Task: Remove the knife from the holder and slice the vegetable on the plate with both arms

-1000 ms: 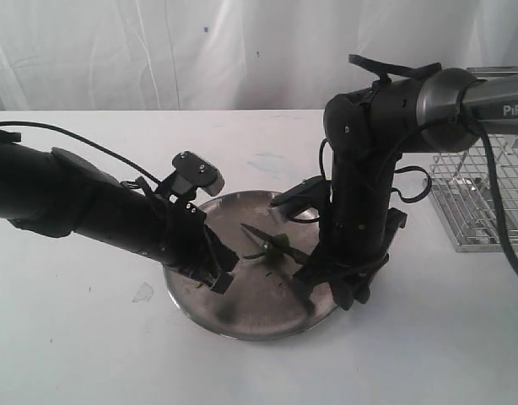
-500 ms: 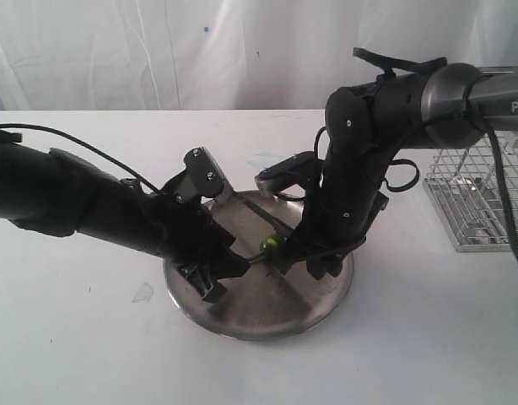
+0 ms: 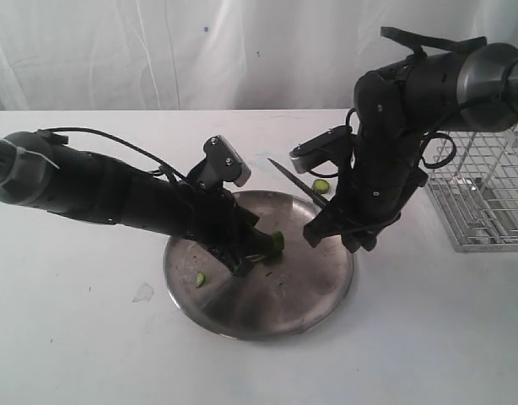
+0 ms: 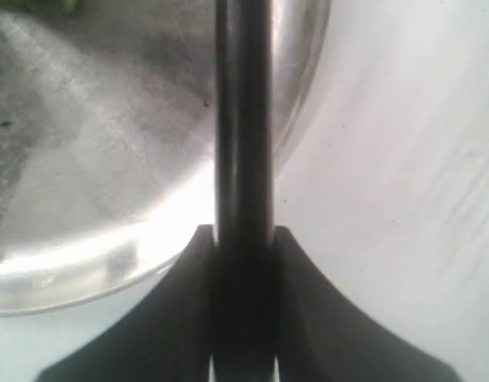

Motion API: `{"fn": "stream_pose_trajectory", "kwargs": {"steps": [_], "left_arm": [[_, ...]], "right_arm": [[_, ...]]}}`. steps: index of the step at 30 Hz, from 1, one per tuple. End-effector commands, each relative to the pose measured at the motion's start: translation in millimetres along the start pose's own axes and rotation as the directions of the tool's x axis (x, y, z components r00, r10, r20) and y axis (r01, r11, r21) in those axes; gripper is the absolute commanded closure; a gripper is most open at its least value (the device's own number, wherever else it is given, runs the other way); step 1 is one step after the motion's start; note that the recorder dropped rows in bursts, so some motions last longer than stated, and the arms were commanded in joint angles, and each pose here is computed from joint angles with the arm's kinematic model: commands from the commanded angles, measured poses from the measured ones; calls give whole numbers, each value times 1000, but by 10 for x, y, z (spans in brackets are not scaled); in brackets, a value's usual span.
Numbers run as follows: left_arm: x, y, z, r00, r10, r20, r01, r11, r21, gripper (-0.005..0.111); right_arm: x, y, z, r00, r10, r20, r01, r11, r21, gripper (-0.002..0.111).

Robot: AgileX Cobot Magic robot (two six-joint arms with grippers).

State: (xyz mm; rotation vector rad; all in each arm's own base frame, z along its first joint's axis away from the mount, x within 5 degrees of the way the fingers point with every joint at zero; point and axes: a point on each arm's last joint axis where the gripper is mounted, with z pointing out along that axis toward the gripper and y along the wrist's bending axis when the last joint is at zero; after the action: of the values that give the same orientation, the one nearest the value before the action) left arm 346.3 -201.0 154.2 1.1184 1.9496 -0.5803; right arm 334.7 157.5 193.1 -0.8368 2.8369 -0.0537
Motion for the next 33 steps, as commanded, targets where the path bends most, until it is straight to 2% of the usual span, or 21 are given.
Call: {"fn": "stream_pose_trajectory", "kwargs": {"steps": [1,3,6,17,20,24,27,30,33], "left_arm": [[54,-113,108,972,234,-26,-232,970,73,52],[147,-128,181,954,286,-94,-280,957,68,52],[220,-123,241,946,292,-140,-287,956,50,52],[300,-113,307,956,247,-157,-243,969,41,52],[187,-69,317,973,198,-121,-198,980,9,52],[-49,29,328,997,71,-36,-73,996,-54,52],[-164,116,324,1000,-9,-15,7,994,-112,52],[-177,180,314,999,-19,-34,13,985,-170,53],[-176,161,317,999,-16,-30,12,988,-152,53]], "right_arm": [[-1,-95,-46,999,38,34,-38,999,0,108],[-1,-95,-46,999,38,34,-38,999,0,108],[0,-77,-46,998,53,31,-52,998,-19,108],[-4,-64,-46,998,60,34,-59,998,-34,108],[-4,-60,-46,998,61,34,-60,997,-39,108],[-6,-61,-46,997,61,37,-60,997,-39,108],[-6,-61,-46,997,61,37,-60,997,-39,108],[-6,-61,-46,997,61,37,-60,997,-39,108],[-6,-61,-46,997,61,37,-60,997,-39,108]]}}
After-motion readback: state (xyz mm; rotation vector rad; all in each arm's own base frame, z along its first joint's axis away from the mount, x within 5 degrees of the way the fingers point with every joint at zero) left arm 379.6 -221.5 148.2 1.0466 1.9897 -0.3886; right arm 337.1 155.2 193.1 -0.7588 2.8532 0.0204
